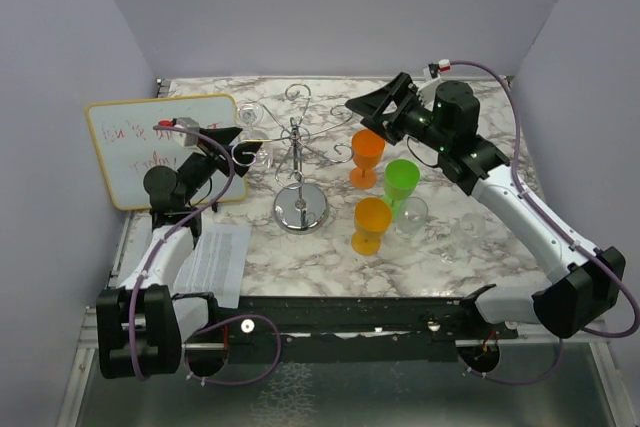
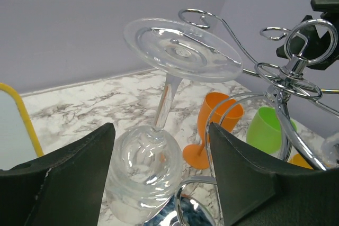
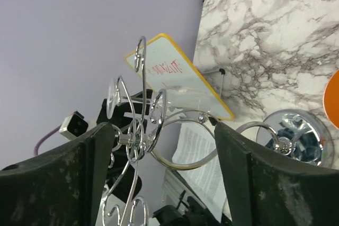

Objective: Place the wine glass upside down on the wine glass rack

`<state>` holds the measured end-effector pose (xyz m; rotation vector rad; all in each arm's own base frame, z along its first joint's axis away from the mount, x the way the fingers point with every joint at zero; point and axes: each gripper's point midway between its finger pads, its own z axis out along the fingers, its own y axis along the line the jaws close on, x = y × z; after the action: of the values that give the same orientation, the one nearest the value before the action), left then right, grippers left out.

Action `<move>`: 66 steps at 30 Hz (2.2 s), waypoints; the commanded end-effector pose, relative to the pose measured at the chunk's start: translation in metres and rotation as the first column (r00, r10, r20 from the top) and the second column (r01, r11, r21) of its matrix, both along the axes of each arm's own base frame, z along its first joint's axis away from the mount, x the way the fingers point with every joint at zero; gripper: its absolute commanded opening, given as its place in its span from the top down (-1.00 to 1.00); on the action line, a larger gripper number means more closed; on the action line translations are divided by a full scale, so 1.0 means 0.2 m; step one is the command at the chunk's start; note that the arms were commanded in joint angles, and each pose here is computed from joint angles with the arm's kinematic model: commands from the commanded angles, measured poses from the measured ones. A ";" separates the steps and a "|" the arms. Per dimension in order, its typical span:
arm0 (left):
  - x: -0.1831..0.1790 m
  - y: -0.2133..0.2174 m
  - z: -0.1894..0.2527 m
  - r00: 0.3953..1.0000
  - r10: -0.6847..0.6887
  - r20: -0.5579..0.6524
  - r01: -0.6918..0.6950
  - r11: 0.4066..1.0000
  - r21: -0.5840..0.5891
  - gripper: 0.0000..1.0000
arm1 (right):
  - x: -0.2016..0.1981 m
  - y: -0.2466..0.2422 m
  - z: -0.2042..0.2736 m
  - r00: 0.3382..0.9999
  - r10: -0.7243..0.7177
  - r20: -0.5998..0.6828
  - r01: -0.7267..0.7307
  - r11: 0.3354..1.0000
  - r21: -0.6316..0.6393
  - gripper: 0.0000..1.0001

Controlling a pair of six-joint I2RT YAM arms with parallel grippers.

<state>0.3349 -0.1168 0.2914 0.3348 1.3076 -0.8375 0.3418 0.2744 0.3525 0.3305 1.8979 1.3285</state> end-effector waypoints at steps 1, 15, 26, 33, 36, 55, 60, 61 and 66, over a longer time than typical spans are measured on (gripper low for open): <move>-0.01 0.08 -0.03 0.994 0.082 -0.068 -0.084 0.996 -0.019 -0.46 | -0.06 -0.05 0.17 0.995 0.023 0.096 -0.020 0.999 -0.032 -0.70; -0.07 0.35 -0.13 0.873 0.414 -0.257 -0.421 0.907 0.033 -0.53 | -0.13 -0.33 0.22 0.969 -0.173 0.175 0.205 0.960 -0.191 -0.80; -0.20 0.67 -0.08 0.549 0.744 -0.379 -0.697 0.659 0.284 -0.84 | -0.15 -0.69 -0.10 0.920 -0.346 0.182 0.389 0.754 -0.529 -0.67; -0.20 0.58 0.40 0.614 0.736 -0.285 -0.686 0.676 0.270 -0.98 | 0.07 -0.55 -0.35 0.973 -0.215 0.088 0.213 0.677 -0.704 -0.44; -0.26 0.53 0.63 0.660 0.722 -0.206 -0.673 0.691 0.264 -0.98 | 0.20 -0.48 -0.42 0.986 -0.158 0.059 0.152 0.681 -0.716 -0.40; -0.40 0.05 0.75 0.941 0.309 -0.137 -0.261 0.922 0.285 -0.98 | 0.40 -0.40 -0.94 0.985 -0.055 -0.163 -0.107 0.541 -0.834 0.57; -0.45 -0.05 0.84 0.976 0.184 -0.117 -0.152 0.959 0.239 -0.98 | 0.42 -0.45 -0.83 0.993 -0.091 -0.079 -0.021 0.521 -0.854 0.98; -0.44 -0.07 0.87 0.980 0.169 -0.104 -0.143 0.965 0.220 -0.98 | 0.42 -0.47 -0.78 0.993 -0.107 -0.044 0.018 0.523 -0.852 0.99; -0.42 -0.16 1.06 0.994 0.075 -0.077 -0.068 0.994 0.086 -0.98 | 0.42 -0.52 -0.45 0.958 -0.180 0.225 0.288 0.610 -0.738 0.99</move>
<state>0.2583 -0.1253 0.4568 0.2913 1.5620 -0.5738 0.4199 0.1824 0.1792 -0.0570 2.3477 0.2129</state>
